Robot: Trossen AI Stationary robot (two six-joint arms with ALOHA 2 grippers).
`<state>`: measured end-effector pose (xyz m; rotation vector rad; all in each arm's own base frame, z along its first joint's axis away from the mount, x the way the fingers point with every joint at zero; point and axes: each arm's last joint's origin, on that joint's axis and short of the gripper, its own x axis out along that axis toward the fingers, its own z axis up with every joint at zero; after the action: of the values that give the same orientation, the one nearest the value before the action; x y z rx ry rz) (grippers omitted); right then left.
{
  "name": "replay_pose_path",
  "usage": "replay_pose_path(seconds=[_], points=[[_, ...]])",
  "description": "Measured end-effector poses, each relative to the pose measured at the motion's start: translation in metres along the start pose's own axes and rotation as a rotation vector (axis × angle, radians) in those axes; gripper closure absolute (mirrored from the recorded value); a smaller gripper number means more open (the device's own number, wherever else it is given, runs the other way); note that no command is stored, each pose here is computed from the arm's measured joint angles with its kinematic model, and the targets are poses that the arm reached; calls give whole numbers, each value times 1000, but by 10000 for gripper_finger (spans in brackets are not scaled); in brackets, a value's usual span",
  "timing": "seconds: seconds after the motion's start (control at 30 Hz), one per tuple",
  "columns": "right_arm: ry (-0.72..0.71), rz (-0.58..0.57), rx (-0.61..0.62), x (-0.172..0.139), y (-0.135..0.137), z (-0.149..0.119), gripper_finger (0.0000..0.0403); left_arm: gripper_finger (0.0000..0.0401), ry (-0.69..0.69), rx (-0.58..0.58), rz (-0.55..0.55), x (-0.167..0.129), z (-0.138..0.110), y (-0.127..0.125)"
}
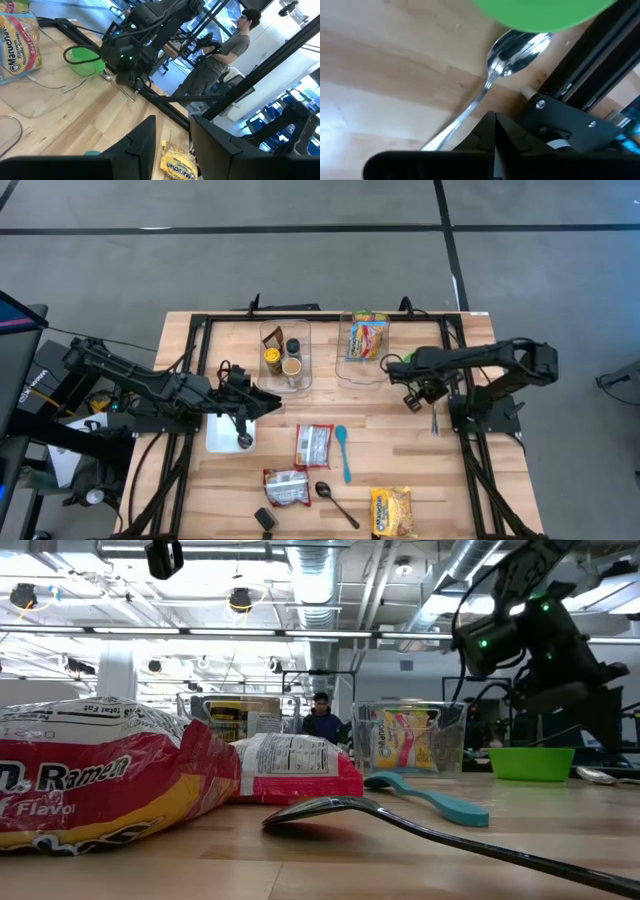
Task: Pick & Place Food Item
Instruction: Put the silver spoon into the white bin
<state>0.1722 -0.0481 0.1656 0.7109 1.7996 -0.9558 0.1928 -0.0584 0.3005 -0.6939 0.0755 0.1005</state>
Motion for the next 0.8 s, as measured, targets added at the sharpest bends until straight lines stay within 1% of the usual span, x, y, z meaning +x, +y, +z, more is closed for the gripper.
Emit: replay_pose_path(seconds=[0.17,0.33,0.57,0.67,0.8], points=[[35,-28,-106,4,3,2,403,284,-1,-1,-1,0,0,0],[22,-33,-176,4,5,1,403,284,-2,-1,-1,0,0,0],[-1,-40,-215,6,8,-1,403,284,-1,-2,-1,0,0,0],[-9,-72,-231,12,11,-7,403,284,-2,-2,-1,0,0,0],[-19,-68,-218,25,14,-15,403,284,-2,-2,-1,0,0,0]])
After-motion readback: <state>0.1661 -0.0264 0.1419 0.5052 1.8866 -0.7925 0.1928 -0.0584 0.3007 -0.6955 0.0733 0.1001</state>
